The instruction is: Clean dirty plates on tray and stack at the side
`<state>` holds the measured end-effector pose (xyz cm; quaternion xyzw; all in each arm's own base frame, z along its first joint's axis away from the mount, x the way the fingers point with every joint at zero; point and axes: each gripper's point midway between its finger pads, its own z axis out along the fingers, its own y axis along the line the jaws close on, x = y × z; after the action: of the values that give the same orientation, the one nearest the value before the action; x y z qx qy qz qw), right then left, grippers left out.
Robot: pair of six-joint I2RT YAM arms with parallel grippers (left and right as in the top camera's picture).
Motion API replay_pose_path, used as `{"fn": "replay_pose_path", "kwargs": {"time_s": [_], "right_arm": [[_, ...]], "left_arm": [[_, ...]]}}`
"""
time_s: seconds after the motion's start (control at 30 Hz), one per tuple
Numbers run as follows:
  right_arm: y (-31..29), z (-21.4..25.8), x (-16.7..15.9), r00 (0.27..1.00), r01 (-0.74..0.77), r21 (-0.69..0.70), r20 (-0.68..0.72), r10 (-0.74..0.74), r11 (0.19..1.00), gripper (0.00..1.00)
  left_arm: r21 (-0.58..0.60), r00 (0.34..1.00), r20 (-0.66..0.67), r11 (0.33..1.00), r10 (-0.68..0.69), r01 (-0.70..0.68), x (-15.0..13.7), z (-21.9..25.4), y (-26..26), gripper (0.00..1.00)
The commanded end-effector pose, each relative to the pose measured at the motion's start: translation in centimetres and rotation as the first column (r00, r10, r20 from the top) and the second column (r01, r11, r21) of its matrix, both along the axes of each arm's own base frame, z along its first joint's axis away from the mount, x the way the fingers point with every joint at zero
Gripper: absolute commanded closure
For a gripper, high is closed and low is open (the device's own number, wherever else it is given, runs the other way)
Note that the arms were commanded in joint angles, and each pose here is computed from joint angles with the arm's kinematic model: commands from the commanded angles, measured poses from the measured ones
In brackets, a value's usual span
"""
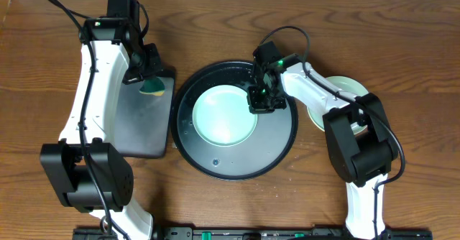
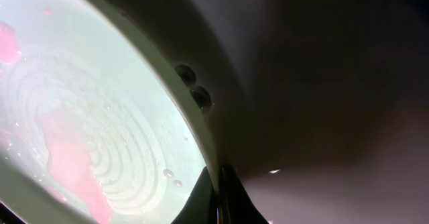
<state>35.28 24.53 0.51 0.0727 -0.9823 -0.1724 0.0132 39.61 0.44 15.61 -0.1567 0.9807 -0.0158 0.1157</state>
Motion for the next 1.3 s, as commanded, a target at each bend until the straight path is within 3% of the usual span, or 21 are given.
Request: {"fn": "replay_pose_path", "kwargs": {"time_s": [0.0,0.33,0.63,0.97,1.27], "right_arm": [[-0.3,3.2,1.2,0.990,-0.029,-0.054,0.135,0.036,0.998,0.99],[-4.5,13.4,3.9,0.839,0.072,-0.375,0.524,0.147,0.924,0.99],[-4.2,20.1,2.8,0.647,0.216,-0.580,0.687,0.329,0.786,0.99],[-2.5,25.9,0.0,0.447,0.414,-0.678,0.733,0.513,0.607,0.99],[-2.8,29.1,-1.1,0.360,0.554,-0.654,0.747,0.560,0.516,0.99]], "left_arm": [[0.015,1.000,-0.001,1.000,0.008,-0.008,0.0,-0.1,0.4,0.92],[0.015,1.000,-0.002,1.000,0.009,-0.008,0.0,-0.1,0.4,0.92],[0.015,1.000,-0.003,1.000,0.009,-0.008,-0.1,-0.1,0.4,0.92],[0.015,1.000,-0.003,1.000,0.008,-0.008,-0.1,-0.1,0.4,0.92],[0.015,1.000,-0.003,1.000,0.008,-0.008,-0.1,-0.1,0.4,0.92]]}}
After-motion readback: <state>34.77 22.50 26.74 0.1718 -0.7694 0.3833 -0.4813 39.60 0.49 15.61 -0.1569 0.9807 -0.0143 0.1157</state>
